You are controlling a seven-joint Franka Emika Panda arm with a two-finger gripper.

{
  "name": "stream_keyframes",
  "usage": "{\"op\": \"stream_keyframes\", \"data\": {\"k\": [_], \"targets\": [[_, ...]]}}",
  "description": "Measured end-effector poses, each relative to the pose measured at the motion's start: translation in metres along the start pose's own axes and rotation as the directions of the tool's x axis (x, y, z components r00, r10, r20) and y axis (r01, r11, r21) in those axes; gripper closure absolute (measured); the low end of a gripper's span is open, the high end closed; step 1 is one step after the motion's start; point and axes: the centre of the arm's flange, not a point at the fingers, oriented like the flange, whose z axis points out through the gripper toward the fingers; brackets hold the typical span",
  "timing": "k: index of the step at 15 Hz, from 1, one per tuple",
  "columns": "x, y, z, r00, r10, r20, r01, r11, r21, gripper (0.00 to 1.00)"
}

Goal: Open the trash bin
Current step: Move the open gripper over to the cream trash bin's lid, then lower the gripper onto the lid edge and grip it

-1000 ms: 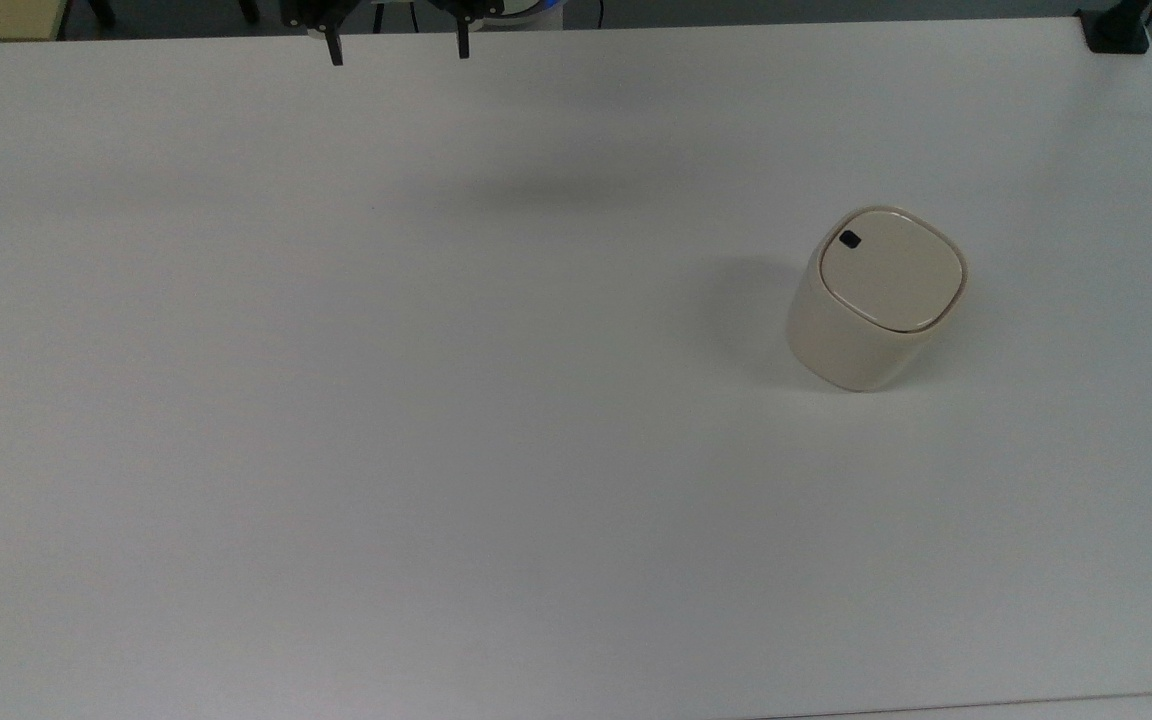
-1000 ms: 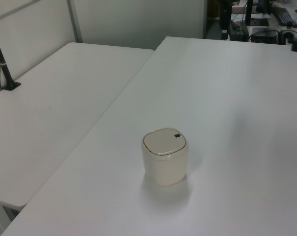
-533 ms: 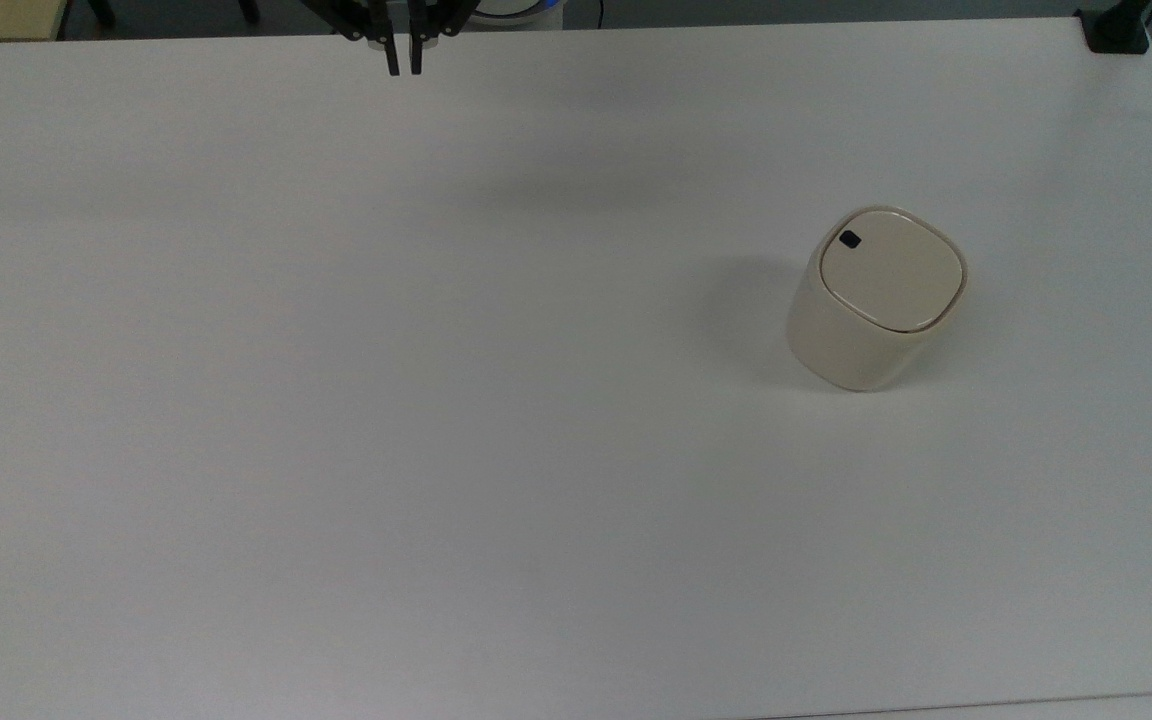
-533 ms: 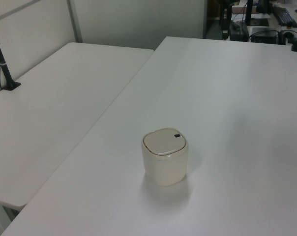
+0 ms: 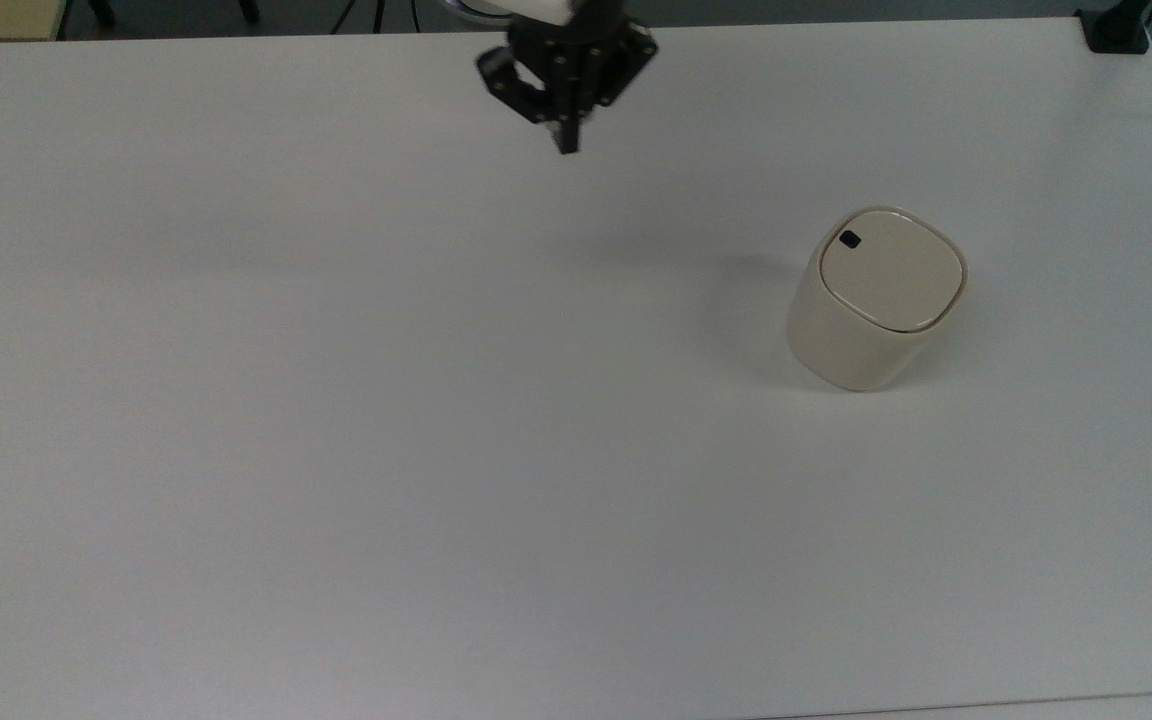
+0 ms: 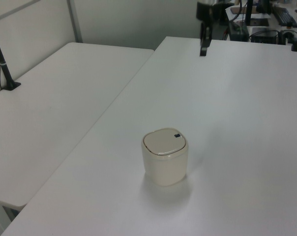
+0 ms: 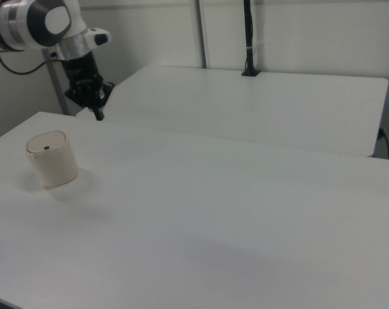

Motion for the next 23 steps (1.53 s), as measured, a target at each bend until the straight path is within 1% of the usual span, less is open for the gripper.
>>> {"op": "stream_keyframes", "data": {"k": [1, 3, 6, 9, 11, 14, 23], "targets": [[0.015, -0.033, 0.009, 0.998, -0.046, -0.030, 0.047, 0.999, 0.003, 0.99], [0.040, -0.089, 0.026, 0.987, -0.123, -0.107, 0.126, 0.992, 0.028, 0.99], [0.057, -0.140, 0.048, 0.970, -0.192, -0.149, 0.199, 0.979, 0.038, 0.99], [0.065, -0.183, 0.069, 0.950, -0.265, -0.164, 0.275, 0.960, 0.042, 0.99], [0.066, -0.200, 0.080, 0.938, -0.310, -0.155, 0.320, 0.946, 0.044, 0.99], [0.066, -0.213, 0.090, 0.927, -0.345, -0.144, 0.355, 0.934, 0.047, 0.99], [0.068, -0.236, 0.124, 0.918, -0.383, -0.106, 0.391, 0.918, 0.062, 0.99]]}}
